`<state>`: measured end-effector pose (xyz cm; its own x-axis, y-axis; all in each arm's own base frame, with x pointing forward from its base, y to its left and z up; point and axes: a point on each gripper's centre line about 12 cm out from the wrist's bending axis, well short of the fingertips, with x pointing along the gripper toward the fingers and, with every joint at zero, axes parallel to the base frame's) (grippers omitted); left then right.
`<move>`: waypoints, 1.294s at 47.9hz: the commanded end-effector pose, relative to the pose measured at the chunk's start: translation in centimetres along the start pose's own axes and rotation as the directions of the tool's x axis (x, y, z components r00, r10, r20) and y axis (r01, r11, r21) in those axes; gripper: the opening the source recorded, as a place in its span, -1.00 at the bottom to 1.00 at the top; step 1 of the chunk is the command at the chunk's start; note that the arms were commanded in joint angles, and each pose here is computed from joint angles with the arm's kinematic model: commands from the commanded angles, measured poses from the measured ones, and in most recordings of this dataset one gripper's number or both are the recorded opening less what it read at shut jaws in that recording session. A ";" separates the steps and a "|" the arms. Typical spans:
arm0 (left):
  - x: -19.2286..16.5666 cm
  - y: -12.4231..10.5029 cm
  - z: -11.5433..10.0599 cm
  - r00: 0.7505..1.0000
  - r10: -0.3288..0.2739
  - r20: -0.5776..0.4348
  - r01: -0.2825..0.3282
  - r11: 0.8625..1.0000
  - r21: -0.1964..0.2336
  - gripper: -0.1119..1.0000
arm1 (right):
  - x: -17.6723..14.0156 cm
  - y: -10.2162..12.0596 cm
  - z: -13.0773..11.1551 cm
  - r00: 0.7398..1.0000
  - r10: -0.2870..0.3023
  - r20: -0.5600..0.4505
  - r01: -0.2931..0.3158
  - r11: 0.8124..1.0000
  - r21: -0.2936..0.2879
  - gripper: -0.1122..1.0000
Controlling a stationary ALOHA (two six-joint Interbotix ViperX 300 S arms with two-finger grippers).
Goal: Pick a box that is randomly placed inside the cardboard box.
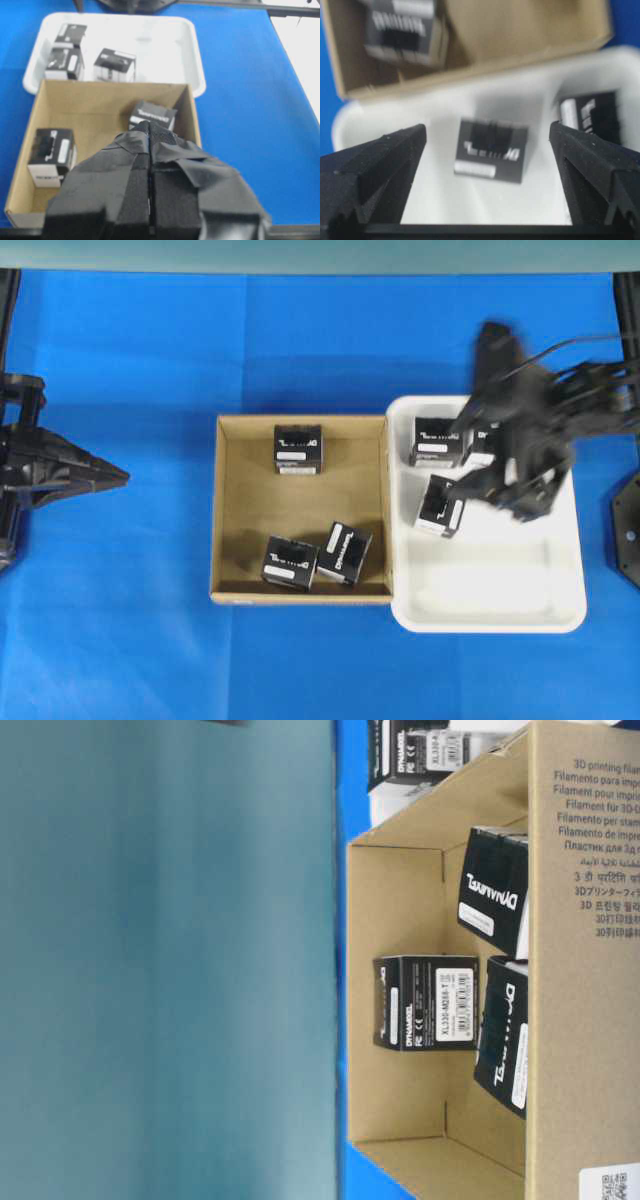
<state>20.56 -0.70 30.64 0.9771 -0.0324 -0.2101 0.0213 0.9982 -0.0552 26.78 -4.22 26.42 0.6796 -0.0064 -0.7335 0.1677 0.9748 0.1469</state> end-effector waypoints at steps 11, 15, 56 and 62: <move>-0.4 -0.2 1.4 0.999 -0.007 0.049 0.007 1.000 0.004 -0.92 | -7.0 0.9 -0.4 0.937 0.012 0.349 0.001 0.999 -0.038 0.99; -0.6 -0.2 1.6 0.998 -0.007 0.056 0.007 1.000 0.004 -0.92 | -8.0 1.3 -0.7 0.919 0.029 0.394 -0.009 0.999 -0.053 0.99; -0.6 -0.2 1.0 0.999 -0.011 0.044 0.014 0.998 -0.055 -0.92 | -9.0 1.4 -3.2 0.901 0.043 0.432 -0.062 0.998 0.028 0.99; -0.9 -0.3 1.3 0.998 -0.015 0.059 0.019 0.998 -0.068 -0.92 | -9.0 1.4 -3.4 0.901 0.042 0.433 -0.060 0.998 0.028 0.99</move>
<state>19.96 -0.86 31.23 0.9828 -0.0417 -0.1800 0.0195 0.9922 -0.1232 18.50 -2.05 30.60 0.9225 -0.0592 -0.3815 0.1485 0.9665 0.2092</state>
